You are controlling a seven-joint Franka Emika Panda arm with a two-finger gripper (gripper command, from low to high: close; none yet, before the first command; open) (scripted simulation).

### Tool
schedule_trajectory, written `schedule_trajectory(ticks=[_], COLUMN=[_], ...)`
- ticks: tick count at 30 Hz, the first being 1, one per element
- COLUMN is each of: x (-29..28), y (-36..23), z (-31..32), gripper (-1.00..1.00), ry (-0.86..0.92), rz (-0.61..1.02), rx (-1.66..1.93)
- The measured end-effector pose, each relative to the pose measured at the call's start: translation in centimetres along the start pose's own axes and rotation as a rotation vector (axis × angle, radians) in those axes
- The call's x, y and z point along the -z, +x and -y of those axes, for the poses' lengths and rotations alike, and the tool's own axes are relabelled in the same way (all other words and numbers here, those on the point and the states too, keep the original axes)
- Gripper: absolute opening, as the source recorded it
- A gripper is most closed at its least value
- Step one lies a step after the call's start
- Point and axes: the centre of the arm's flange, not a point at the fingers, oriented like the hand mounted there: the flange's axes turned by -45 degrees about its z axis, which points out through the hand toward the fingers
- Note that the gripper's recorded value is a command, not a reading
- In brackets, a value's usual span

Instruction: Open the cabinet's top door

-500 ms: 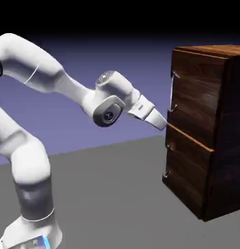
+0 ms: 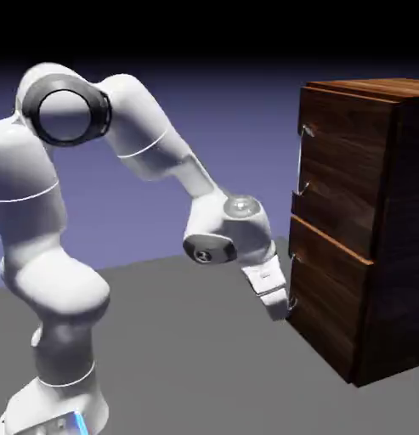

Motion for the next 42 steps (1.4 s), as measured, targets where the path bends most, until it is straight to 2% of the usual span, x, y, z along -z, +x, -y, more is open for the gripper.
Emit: schedule_trajectory(ticks=[10,19,30,36,42], x=[-4.8,-3.5,3.9,10.0,17.4], y=[-2.7,-1.8,2.8,4.7,4.2], z=[-4.8,-7.0,-2.5,4.2,13.1], gripper=[0.00,0.00,0.00,0.00,0.00], ry=[-0.139,-0.280,-0.334,-0.266,-0.110], rz=[0.060,-0.097,-0.529,-0.839,-1.173], rx=[-0.120,-0.140,-0.023,0.097,0.236])
